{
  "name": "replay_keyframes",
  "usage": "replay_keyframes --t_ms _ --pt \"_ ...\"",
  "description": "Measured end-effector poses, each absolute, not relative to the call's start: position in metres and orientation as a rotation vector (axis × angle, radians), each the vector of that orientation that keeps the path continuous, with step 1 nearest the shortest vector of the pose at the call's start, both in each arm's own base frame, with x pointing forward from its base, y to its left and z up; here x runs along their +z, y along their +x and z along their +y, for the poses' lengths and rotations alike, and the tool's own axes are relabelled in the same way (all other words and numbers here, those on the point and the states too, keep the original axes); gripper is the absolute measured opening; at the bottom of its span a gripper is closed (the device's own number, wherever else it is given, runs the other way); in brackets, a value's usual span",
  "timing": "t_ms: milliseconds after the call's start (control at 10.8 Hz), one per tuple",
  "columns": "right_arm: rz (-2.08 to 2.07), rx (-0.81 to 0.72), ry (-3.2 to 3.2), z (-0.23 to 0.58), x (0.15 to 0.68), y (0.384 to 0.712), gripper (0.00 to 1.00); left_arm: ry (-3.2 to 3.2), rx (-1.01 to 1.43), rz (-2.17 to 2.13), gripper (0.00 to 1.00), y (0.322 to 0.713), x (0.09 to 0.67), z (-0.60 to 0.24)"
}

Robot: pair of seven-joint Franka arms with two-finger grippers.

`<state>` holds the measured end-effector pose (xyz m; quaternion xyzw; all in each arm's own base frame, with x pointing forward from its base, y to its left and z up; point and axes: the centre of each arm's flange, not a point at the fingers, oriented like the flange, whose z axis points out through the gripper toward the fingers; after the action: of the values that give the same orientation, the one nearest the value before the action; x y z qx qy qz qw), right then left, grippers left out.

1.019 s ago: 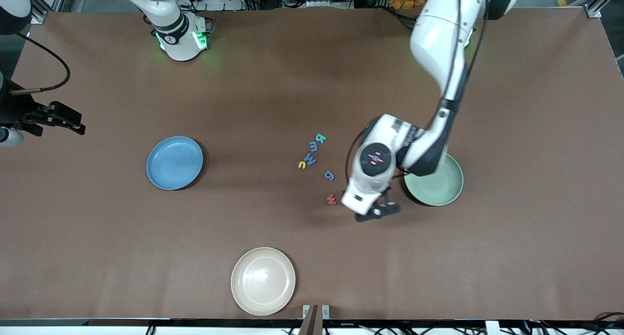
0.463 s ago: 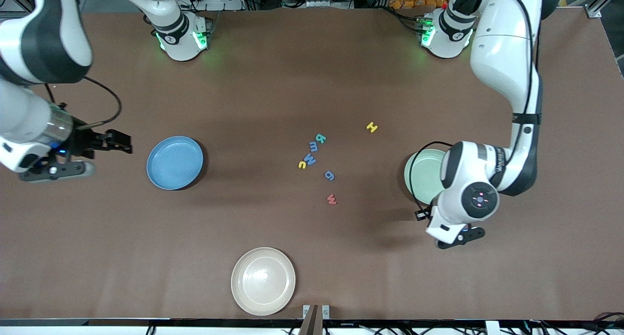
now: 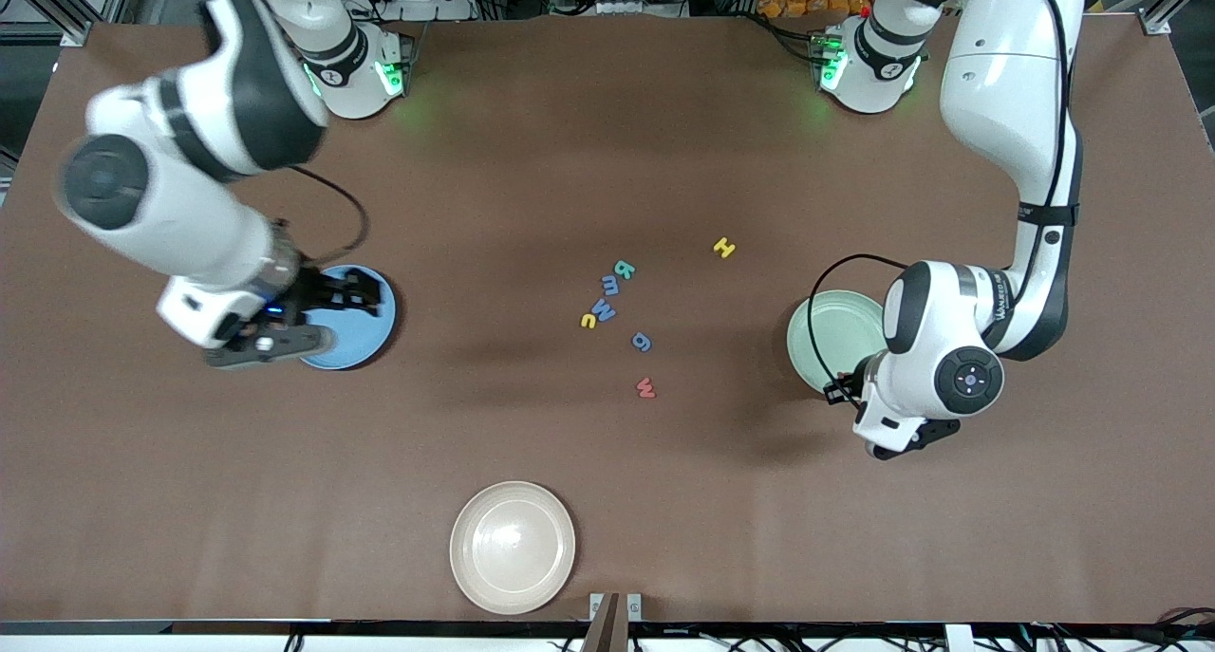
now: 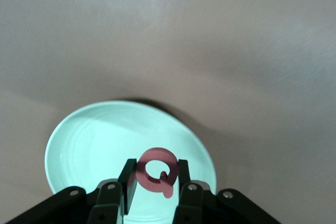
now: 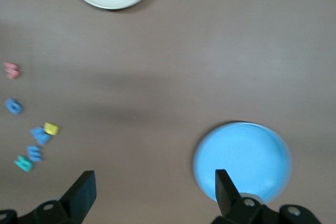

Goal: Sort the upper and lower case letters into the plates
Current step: 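Carry the pink Q to the green plate while the right gripper moves, then release the Q on the green plate while the right gripper reaches M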

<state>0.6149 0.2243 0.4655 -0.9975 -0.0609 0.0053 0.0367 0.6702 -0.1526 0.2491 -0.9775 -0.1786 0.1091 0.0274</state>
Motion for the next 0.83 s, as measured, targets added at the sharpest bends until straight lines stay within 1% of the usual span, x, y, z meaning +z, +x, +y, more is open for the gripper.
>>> replay_keyframes --t_ms 185,370,648,741,834 --pt "-0.096 -0.037 -3.028 0.303 0.426 0.607 1.00 -3.019 0.322 -0.565 0.35 0.655 0.229 -0.146" --pt "-0.070 -0.046 -3.008 0.375 0.386 0.595 1.00 -3.022 0.299 -0.578 0.35 0.639 0.210 -0.139" --pt "-0.113 -0.098 -2.959 0.457 0.341 0.595 0.94 -3.033 0.259 -0.580 0.35 0.630 0.199 -0.138" --pt "-0.107 -0.125 -2.932 0.476 0.323 0.595 0.93 -3.033 0.256 -0.580 0.43 0.628 0.196 -0.138" --pt "-0.098 -0.144 -2.918 0.492 0.305 0.594 0.89 -3.033 0.257 -0.578 0.56 0.627 0.195 -0.139"
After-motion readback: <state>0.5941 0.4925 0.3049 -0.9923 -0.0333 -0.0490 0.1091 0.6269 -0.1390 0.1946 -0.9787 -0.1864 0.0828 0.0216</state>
